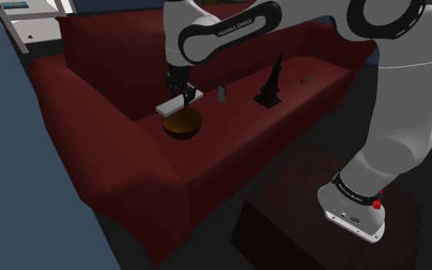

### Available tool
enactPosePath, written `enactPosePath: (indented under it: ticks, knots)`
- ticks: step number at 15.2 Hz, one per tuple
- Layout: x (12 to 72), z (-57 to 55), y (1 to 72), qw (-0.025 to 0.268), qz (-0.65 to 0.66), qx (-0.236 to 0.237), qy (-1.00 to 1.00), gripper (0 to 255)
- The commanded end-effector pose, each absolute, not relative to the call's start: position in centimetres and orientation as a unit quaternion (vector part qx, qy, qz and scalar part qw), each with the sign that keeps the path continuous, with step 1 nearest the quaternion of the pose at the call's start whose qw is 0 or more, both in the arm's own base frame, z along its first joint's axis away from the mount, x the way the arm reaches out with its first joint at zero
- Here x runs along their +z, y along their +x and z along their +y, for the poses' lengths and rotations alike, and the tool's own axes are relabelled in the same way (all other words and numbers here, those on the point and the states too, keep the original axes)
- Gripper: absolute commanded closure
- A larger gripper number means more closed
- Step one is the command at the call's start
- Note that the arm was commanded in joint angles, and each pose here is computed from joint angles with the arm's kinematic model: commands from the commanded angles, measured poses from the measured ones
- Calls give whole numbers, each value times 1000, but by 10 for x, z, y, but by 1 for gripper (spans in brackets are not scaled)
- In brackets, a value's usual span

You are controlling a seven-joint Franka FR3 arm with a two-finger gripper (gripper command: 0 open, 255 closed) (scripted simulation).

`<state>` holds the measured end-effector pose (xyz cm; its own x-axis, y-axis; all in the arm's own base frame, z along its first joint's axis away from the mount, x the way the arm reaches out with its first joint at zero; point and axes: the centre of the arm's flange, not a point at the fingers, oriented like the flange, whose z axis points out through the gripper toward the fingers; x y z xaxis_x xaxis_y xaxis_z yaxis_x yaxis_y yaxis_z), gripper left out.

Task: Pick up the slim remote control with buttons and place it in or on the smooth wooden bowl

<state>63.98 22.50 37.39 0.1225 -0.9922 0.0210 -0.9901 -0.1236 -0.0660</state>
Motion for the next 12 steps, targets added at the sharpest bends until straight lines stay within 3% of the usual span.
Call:
enactPosePath:
  ticks: [1,12]
  knots:
    - [366,225,642,18,662,-30,-749,255]
    - [306,225,642,18,662,-30,-749,255]
